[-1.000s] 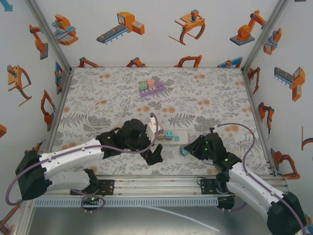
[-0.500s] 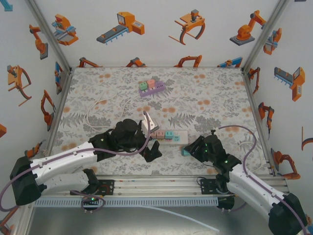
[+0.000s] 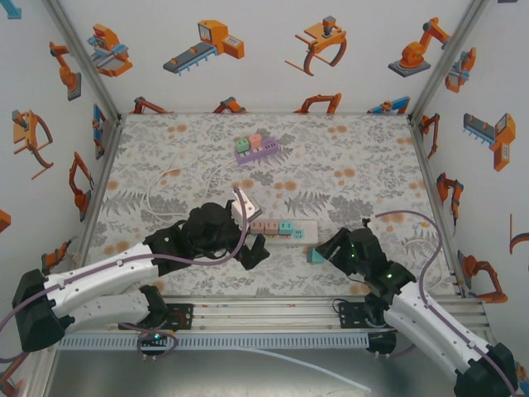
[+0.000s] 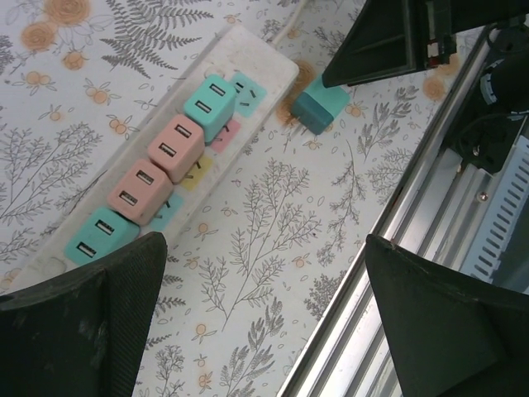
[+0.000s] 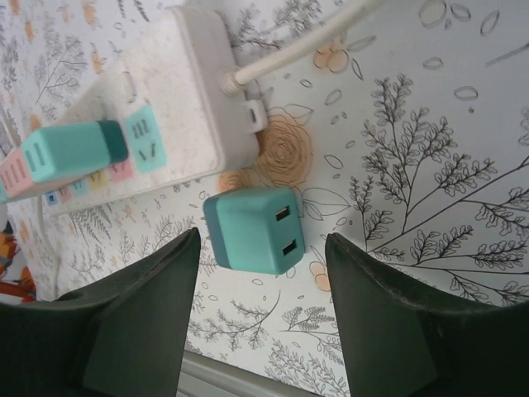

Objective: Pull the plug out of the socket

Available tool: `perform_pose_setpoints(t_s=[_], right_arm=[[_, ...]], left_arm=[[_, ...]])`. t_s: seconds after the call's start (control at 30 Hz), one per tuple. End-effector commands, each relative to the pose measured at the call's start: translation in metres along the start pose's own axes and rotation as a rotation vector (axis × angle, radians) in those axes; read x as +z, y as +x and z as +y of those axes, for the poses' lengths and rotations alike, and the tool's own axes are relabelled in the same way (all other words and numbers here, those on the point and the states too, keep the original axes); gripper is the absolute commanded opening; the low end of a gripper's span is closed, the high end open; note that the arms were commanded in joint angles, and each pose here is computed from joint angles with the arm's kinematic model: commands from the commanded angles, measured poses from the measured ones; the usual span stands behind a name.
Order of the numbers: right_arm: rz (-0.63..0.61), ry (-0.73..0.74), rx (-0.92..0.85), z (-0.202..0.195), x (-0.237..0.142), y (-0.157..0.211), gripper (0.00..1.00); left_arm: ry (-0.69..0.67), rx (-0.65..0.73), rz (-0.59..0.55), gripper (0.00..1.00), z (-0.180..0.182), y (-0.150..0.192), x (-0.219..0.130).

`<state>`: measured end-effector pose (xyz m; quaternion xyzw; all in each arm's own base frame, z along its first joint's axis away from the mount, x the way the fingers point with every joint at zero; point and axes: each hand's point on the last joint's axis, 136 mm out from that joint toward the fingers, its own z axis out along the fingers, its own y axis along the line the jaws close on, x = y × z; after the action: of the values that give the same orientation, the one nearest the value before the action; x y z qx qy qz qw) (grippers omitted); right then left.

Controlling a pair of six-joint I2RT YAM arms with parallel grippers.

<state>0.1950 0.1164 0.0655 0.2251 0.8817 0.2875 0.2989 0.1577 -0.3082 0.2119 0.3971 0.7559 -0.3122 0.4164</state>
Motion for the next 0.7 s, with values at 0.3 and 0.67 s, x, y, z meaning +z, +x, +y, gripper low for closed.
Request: perform_pose_setpoints(t_s=[0.3, 0.67], right_arm=[[-0.248, -0.268, -0.737, 0.125, -0.050, -0.062, 0.58], [-0.274, -0.695, -1.422, 0.188, -0.056, -0.010, 0.58]], left_arm=[[-0.360, -0.101, -0.071, 0.97, 0.069, -0.007, -0.034], [-0.538, -0.346, -0.126, 0.97, 0.136, 0.005, -0.056]])
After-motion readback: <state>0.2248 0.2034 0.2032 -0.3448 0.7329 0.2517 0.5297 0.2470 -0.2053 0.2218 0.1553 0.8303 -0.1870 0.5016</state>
